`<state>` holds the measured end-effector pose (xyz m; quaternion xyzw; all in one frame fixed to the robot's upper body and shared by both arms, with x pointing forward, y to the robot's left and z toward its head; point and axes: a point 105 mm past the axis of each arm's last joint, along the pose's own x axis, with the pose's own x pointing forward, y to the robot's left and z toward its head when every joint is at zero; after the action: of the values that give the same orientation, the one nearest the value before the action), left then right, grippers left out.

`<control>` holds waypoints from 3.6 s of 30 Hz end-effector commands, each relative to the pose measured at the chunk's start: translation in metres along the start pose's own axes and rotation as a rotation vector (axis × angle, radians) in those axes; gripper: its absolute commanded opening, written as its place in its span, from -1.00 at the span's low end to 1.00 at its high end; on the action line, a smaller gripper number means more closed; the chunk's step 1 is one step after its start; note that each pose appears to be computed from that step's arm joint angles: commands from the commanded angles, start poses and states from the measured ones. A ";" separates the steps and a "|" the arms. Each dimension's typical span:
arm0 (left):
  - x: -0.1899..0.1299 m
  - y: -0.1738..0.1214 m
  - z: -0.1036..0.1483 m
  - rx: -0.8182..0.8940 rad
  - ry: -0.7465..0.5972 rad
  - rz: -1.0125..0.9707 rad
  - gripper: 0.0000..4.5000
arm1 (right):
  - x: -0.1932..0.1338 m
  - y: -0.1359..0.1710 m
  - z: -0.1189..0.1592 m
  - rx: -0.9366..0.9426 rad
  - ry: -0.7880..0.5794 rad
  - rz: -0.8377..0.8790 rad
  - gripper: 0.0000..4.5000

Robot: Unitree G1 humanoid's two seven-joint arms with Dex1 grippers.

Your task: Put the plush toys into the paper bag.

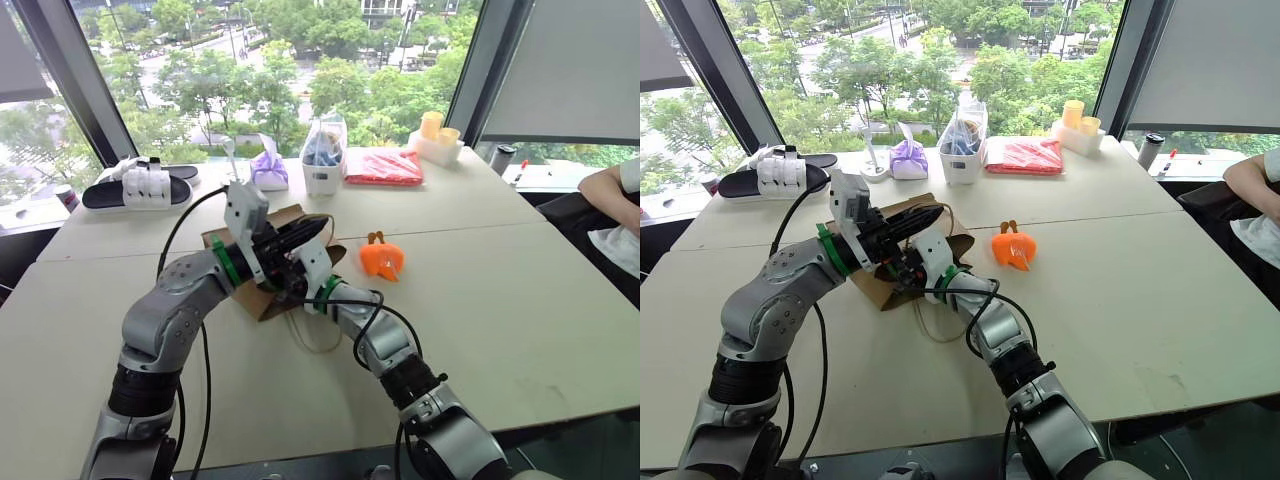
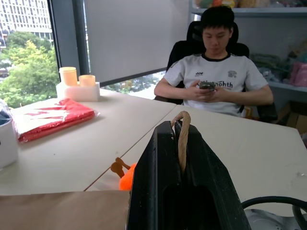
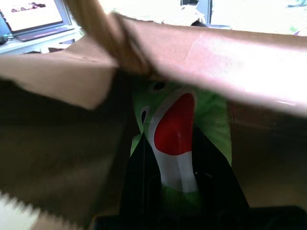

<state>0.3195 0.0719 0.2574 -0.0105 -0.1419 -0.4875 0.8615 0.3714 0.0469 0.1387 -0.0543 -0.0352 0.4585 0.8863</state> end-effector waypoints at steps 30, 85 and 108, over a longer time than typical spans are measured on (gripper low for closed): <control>-0.004 0.013 0.003 0.049 -0.008 0.022 -1.00 | -0.138 -0.136 -0.004 -0.032 0.250 -0.488 0.98; -0.004 0.011 0.003 0.058 -0.009 0.023 -1.00 | -0.115 -0.148 -0.030 -0.033 0.235 -0.474 0.98; -0.004 0.011 0.003 0.058 -0.009 0.023 -1.00 | -0.115 -0.148 -0.030 -0.033 0.235 -0.474 0.98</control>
<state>0.3318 0.0804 0.2459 -0.0016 -0.1274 -0.4739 0.8713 0.4243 -0.1395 0.1120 -0.1143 0.0728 0.2229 0.9654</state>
